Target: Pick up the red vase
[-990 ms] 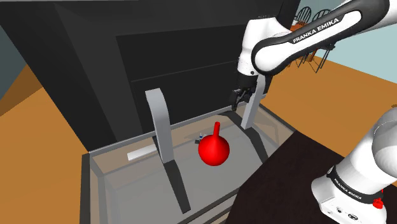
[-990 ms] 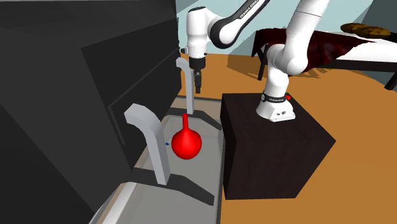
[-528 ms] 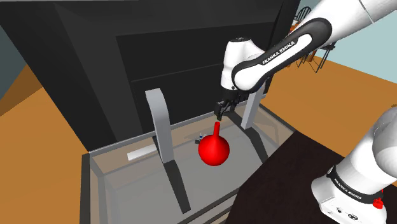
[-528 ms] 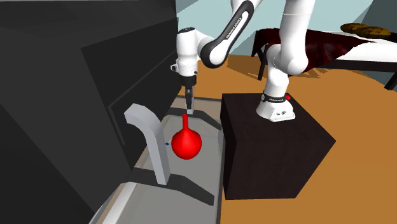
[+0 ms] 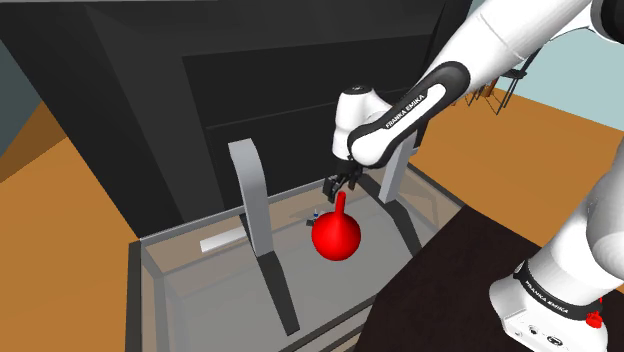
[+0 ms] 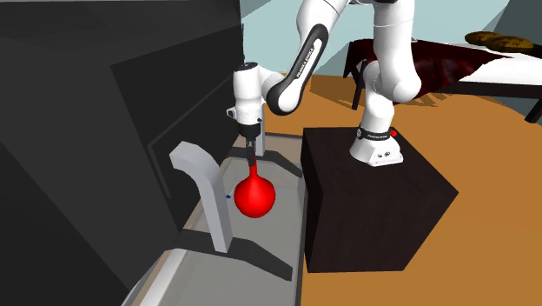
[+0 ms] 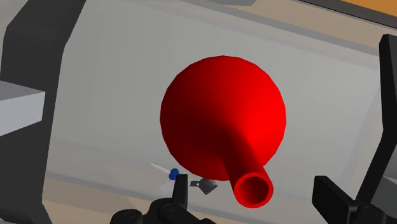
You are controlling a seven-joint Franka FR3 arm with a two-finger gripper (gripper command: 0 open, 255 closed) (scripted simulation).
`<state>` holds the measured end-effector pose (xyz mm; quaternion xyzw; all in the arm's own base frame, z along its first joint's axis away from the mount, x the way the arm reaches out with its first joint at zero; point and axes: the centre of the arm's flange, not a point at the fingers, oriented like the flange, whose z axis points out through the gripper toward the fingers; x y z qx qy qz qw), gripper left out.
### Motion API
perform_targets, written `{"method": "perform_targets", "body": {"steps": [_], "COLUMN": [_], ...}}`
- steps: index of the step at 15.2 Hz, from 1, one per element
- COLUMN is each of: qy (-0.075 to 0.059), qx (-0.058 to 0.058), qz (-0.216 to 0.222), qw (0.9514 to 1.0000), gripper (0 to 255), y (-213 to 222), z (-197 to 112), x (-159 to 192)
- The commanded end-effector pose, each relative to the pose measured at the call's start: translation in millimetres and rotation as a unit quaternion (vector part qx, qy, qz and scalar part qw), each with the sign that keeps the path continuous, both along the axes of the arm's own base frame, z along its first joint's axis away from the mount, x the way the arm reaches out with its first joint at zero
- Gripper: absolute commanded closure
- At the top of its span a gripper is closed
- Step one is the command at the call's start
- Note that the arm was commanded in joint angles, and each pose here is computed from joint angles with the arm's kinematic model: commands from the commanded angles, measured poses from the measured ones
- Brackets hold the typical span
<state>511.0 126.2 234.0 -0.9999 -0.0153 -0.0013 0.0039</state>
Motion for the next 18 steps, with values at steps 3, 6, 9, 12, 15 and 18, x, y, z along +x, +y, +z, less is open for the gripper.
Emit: {"method": "perform_targets", "body": {"steps": [3, 6, 9, 12, 15, 18], "qy": [0.0, 0.0, 0.0, 0.0, 0.0, 0.0], "qx": [0.0, 0.0, 0.0, 0.0, 0.0, 0.0], "qz": [0.0, 0.0, 0.0, 0.0, 0.0, 0.0], "qw": [1.0, 1.0, 1.0, 1.0, 1.0, 1.0], "gripper": [0, 255, 255, 255, 255, 255], "y": [1, 0, 0, 0, 1, 1], "z": [-19, -19, -19, -19, -14, 2], "x": [0, 1, 1, 1, 0, 0]}}
